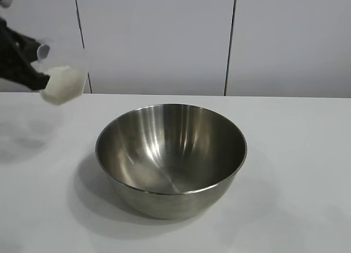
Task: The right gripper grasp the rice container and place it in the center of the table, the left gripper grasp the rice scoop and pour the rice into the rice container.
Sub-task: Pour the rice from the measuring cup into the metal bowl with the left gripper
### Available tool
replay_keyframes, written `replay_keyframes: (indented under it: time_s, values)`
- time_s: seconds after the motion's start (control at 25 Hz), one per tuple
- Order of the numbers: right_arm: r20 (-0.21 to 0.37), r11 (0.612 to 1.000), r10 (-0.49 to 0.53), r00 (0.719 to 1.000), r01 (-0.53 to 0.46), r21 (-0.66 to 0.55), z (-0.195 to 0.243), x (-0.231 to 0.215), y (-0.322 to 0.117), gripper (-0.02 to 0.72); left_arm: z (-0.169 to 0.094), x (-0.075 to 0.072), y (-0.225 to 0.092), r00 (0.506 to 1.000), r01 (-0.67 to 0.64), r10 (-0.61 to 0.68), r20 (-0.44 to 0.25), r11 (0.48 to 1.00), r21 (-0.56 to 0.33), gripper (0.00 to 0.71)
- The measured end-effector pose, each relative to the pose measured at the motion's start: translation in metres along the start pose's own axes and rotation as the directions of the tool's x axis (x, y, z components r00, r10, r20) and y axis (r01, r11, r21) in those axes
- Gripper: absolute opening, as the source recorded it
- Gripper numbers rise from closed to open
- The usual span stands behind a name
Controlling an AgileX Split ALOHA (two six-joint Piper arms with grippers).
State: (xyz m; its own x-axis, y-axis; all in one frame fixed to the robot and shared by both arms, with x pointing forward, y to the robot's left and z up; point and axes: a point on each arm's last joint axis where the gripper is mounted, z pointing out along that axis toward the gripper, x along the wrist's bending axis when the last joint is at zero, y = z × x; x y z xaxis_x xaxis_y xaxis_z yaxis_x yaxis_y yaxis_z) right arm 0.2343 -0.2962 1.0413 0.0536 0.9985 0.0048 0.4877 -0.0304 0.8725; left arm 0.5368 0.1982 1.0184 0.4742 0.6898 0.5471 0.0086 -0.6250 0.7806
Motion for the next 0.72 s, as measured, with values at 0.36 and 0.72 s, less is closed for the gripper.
replay_keyframes:
  time_s: [0.36,0.72]
  values:
    - [0.0,1.0,0.0,1.0,0.0,0.0,0.0,0.0,0.0,0.661,0.012,-0.041,0.082,0.895,-0.393,0.398,0.201,0.917,-0.066,0.013]
    - [0.0,1.0,0.0,1.0,0.0,-0.001,0.0,0.0,0.0,0.661,0.047,-0.119,0.079,0.505,-0.767,0.8,0.324,0.588,-0.256,0.012]
